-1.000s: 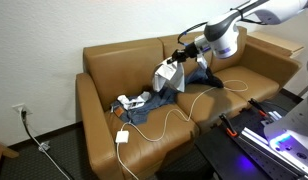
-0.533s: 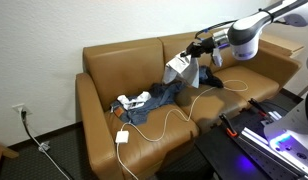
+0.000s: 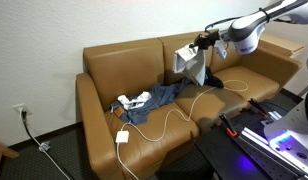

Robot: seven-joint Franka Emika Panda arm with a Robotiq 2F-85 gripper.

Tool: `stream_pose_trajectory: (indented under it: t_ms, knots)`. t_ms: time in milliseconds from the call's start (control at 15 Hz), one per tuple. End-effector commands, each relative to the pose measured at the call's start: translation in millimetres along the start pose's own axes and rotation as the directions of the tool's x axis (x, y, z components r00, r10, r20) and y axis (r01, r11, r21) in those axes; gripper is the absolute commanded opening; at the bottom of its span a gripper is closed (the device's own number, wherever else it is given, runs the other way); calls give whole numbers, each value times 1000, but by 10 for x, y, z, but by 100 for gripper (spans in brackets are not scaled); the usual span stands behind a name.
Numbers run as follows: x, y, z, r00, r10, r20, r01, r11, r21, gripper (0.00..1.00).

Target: Move the cloth to the right

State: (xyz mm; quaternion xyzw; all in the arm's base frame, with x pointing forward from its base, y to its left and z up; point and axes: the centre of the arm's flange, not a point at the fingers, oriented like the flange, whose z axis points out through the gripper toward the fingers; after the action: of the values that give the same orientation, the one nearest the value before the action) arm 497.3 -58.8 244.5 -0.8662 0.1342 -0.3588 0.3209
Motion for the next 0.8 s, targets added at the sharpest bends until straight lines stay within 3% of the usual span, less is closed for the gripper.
stream_pose_trajectory:
  t_ms: [0,333,467,600,667,733]
  knots:
    - [401,417,-668,988,34,-151,-53,990,-128,2]
    - [567,1309,-1427,946,72,-317,-179,930,-321,2]
    - [592,1772,-1602,925,105,-364,-251,889,-383,2]
    - [557,2143,-1574,899,206,-387,-367,837,-406,2]
    - [716,2051,-1844,918,160,-362,-299,880,-370,2]
    - [679,2159,-1872,917,167,-362,-310,870,-384,7]
